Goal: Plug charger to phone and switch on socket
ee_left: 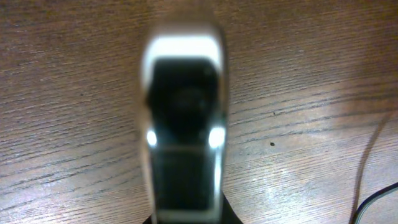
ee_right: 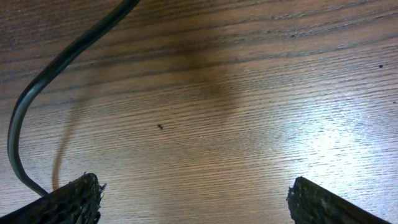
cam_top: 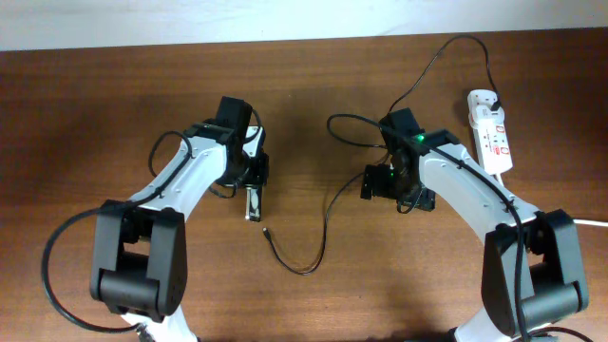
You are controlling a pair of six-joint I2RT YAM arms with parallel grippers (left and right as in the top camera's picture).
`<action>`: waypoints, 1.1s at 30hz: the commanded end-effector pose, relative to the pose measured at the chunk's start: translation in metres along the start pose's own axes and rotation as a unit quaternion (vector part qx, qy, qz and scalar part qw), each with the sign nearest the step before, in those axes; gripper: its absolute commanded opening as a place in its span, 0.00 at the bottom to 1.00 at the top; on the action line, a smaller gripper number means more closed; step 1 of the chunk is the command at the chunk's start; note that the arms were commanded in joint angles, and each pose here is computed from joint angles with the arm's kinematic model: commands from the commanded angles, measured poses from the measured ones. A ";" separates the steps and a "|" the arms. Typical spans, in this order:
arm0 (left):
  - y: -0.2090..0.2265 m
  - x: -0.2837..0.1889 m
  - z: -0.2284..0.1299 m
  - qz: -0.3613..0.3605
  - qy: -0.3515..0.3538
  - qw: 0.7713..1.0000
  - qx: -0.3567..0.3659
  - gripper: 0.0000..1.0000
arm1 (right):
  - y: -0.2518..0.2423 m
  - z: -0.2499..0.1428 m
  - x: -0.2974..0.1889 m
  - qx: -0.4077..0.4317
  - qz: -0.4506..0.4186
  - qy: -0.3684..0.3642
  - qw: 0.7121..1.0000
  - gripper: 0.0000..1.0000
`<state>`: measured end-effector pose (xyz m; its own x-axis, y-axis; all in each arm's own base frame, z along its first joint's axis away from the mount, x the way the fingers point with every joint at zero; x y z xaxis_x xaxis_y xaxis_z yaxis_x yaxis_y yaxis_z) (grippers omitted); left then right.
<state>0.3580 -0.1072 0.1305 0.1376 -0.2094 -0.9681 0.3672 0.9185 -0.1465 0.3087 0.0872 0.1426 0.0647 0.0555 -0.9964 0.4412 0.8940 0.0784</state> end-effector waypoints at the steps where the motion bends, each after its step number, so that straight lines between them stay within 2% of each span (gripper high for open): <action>1: 0.002 0.012 -0.001 0.005 0.011 1.000 -0.004 0.00 | -0.001 0.001 0.000 0.006 -0.006 -0.011 1.000 0.99; 5: 0.002 0.013 -0.001 0.005 0.011 1.000 -0.004 0.08 | 0.000 0.002 0.000 0.006 -0.002 -0.014 1.000 0.99; 8: 0.002 0.013 -0.001 0.005 0.012 1.000 -0.004 0.09 | 0.000 0.002 0.000 0.006 -0.002 -0.014 1.000 0.99; 11: 0.001 0.018 -0.002 0.004 0.018 1.000 -0.002 0.07 | 0.000 0.002 0.000 0.006 -0.002 -0.014 1.000 0.99; 13: 0.000 0.018 -0.001 0.004 0.016 1.000 -0.001 0.00 | 0.000 0.002 0.000 0.006 -0.002 -0.014 1.000 0.99; 17: 0.000 0.018 -0.001 0.004 0.016 1.000 0.000 0.00 | 0.000 0.002 0.000 0.006 -0.002 -0.015 1.000 0.99; 22: 0.000 0.018 -0.001 0.004 0.017 1.000 0.000 0.11 | 0.000 0.002 0.000 0.006 -0.002 -0.014 1.000 0.99; 27: 0.000 0.018 -0.002 0.003 0.020 1.000 -0.001 0.09 | 0.000 0.002 0.000 0.006 -0.001 -0.015 1.000 0.99; 29: 0.000 0.018 -0.002 0.003 0.020 1.000 -0.001 0.04 | 0.000 0.002 0.000 0.006 -0.001 -0.015 1.000 0.99; 33: 0.000 0.018 -0.002 0.003 0.020 1.000 -0.001 0.04 | 0.000 0.002 0.000 0.006 -0.001 -0.015 1.000 0.99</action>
<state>0.3598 -0.1089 0.1174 0.1147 -0.1998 -0.9731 0.3568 0.9225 -0.1473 0.3118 0.0875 0.1428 0.0867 0.0540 -0.9948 0.4402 0.8937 0.0869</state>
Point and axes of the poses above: each gripper's point midway between its finger pads, its own x axis out along the fingers, its own y axis along the line the jaws close on, z = x × y, the point moved 10 cm from there along -x, back along the fingers, and after that the axes turned 13 degrees about x, right-handed, at the moved point
